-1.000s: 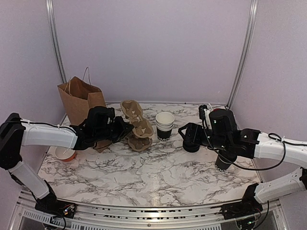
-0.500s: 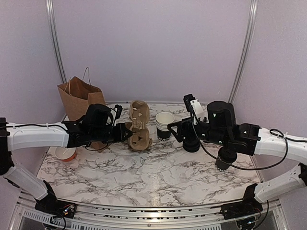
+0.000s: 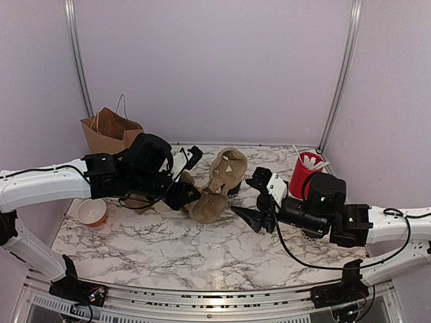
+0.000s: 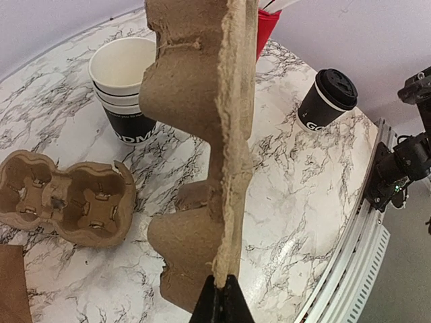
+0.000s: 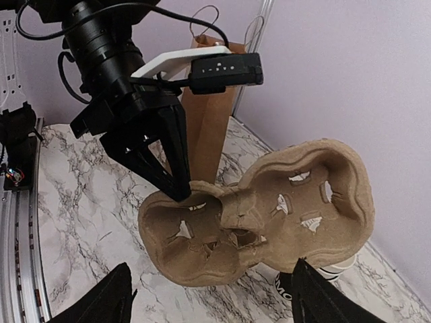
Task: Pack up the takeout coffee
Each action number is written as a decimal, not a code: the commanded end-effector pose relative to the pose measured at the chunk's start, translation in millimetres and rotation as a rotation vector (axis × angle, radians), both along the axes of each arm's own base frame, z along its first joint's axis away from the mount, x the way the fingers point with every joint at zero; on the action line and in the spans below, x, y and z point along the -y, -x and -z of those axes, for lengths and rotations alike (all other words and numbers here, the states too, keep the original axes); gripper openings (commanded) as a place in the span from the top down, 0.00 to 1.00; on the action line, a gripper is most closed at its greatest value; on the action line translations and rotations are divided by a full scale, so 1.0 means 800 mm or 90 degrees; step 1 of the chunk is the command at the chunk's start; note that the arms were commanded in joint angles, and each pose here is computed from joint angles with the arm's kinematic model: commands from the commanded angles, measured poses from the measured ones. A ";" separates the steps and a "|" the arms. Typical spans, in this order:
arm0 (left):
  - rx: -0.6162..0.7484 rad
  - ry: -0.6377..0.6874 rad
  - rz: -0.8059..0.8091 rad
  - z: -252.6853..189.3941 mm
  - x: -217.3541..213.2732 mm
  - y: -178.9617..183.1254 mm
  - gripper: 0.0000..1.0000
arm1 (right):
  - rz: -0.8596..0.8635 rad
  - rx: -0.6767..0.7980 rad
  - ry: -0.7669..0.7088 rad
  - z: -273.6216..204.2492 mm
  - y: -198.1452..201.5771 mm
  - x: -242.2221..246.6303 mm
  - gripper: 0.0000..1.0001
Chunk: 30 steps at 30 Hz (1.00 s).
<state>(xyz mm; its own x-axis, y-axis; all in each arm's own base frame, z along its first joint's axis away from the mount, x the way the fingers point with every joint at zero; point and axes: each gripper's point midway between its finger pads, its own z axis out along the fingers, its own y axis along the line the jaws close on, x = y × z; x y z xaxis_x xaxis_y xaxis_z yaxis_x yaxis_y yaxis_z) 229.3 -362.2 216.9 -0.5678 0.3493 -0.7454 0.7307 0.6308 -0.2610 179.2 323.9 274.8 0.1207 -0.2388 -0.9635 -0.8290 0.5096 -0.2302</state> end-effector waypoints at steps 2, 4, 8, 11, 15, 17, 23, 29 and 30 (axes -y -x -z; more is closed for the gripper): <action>0.056 -0.047 0.054 -0.029 0.000 0.022 1.00 | 0.018 0.085 0.049 0.001 0.003 -0.020 0.22; 0.063 -0.049 0.066 -0.034 0.008 0.029 1.00 | 0.043 0.090 0.047 0.001 -0.003 -0.021 0.23; 0.075 -0.051 0.091 -0.043 0.023 0.042 1.00 | 0.115 0.084 0.055 0.001 -0.024 -0.021 0.26; 0.079 -0.054 0.099 -0.046 0.030 0.046 1.00 | 0.147 0.091 0.055 0.000 -0.032 -0.018 0.27; 0.079 -0.061 0.109 -0.044 0.038 0.050 1.00 | 0.175 0.100 0.035 -0.009 -0.035 -0.010 0.27; 0.080 -0.063 0.112 -0.044 0.041 0.052 1.00 | 0.185 0.107 0.037 -0.012 -0.035 -0.009 0.28; 0.081 -0.057 0.130 -0.049 0.052 0.058 1.00 | 0.188 0.116 0.051 -0.006 -0.035 -0.013 0.28; 0.081 -0.058 0.141 -0.049 0.061 0.062 1.00 | 0.190 0.107 0.061 0.001 -0.039 -0.024 0.32; 0.080 -0.059 0.142 -0.049 0.062 0.062 1.00 | 0.195 0.106 0.064 0.002 -0.040 -0.024 0.33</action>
